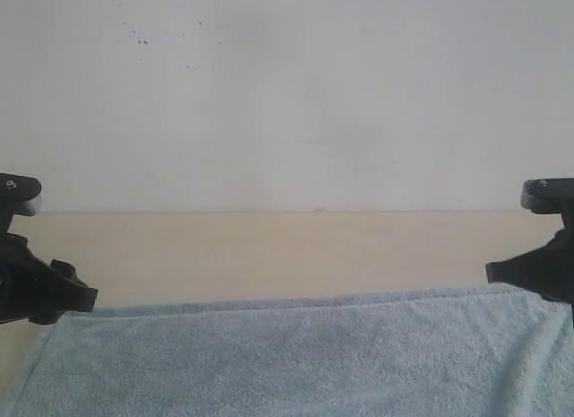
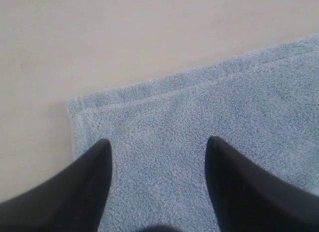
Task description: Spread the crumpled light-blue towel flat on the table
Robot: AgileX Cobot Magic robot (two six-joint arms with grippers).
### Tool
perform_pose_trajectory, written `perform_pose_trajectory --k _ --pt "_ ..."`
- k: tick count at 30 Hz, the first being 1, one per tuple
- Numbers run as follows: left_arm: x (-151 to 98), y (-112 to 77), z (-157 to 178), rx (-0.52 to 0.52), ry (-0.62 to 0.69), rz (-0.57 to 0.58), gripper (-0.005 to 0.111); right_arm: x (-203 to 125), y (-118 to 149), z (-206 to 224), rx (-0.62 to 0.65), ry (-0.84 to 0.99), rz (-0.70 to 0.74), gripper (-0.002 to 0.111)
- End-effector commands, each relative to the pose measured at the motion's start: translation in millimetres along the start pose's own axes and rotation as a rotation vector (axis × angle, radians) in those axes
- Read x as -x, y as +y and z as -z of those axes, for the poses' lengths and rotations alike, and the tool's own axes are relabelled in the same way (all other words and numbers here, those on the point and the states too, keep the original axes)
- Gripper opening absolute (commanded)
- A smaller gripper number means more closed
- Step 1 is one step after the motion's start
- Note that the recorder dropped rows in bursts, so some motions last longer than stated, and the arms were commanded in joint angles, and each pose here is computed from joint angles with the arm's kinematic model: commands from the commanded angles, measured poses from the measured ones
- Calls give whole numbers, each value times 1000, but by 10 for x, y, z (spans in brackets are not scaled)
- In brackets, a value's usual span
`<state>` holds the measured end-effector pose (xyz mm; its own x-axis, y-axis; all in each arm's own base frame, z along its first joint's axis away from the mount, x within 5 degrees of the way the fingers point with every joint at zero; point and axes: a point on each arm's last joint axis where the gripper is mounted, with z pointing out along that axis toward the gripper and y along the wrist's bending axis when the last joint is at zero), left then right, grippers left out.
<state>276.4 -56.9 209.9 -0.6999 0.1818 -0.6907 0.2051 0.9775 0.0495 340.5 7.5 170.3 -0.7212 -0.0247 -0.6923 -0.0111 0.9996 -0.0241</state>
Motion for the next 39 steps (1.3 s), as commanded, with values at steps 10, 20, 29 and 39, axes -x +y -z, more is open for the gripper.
perform_pose_trajectory --k 10,20,29,39 --pt "-24 -16 -7 -7 3 15 53 -934 -154 216 -180 369 -56 0" --pt "-20 -17 -7 -8 -2 15 53 -1005 -345 623 -395 480 -24 0" --pt "-11 -19 -6 -10 -12 15 53 -1194 -407 857 -446 564 69 0" --pt "8 -26 -6 -18 -32 40 53 -1173 -356 806 -373 508 91 0"
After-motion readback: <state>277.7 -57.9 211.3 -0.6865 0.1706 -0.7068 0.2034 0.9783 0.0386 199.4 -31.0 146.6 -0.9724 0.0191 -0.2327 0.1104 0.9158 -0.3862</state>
